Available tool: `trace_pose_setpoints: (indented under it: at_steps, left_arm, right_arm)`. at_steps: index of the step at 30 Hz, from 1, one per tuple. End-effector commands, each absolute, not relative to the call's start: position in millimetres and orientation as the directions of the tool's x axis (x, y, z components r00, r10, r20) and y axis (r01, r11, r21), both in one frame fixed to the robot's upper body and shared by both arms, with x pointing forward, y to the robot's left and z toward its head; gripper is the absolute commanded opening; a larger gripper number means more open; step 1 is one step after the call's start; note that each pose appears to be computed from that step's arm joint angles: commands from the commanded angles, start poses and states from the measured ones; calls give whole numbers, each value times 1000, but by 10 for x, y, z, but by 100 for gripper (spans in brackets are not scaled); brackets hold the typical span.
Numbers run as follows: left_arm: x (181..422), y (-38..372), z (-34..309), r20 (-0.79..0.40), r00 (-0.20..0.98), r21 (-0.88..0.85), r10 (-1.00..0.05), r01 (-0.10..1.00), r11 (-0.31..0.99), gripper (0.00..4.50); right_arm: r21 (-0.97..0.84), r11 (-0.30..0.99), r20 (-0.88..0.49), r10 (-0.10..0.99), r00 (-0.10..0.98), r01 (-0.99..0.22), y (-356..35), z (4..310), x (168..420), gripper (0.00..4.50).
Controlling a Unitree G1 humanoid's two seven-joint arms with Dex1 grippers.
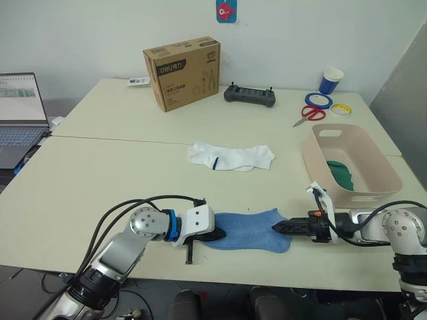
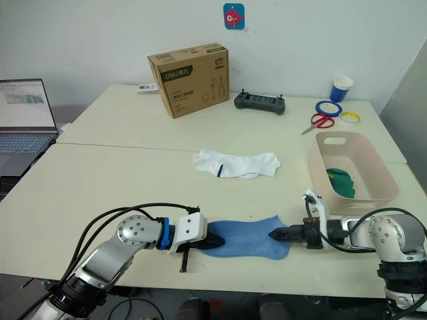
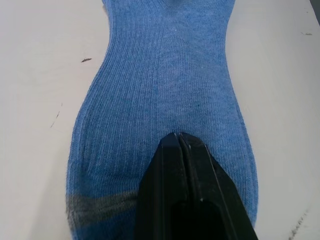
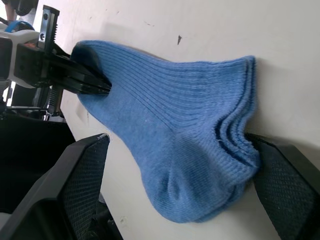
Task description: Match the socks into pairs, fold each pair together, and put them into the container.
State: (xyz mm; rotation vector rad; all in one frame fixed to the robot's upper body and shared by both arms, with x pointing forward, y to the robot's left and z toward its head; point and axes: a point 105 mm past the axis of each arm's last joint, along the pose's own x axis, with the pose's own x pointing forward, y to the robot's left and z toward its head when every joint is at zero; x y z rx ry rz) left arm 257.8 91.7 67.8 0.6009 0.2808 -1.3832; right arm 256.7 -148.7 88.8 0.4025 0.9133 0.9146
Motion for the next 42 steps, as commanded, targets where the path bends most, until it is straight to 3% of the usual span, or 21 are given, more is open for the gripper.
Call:
trace_pose_setpoints:
  at_steps: [1,12,26,33,42]
  left_arm:
    - [2595,928,691,-514,194,225,-835,970,86,0]
    - [2684,920,1053,-394,180,224,-901,970,96,0]
    - [2763,711,1014,-404,150,225,-902,972,61,0]
    - [2693,756,639,-554,100,144,-826,989,24,0]
    - [2772,748,582,-579,129,179,-805,983,29,0]
  right_arm:
    - [665,577,-516,814,267,-474,-1469,811,2524,396]
    - [663,602,-534,797,283,-445,-1549,760,2566,1]
    - [640,614,-544,787,291,-463,-1847,930,2685,1]
    - [673,535,-488,840,236,-511,-1679,1095,2631,1]
    - [715,407,-384,908,167,-569,-1351,1341,2580,1]
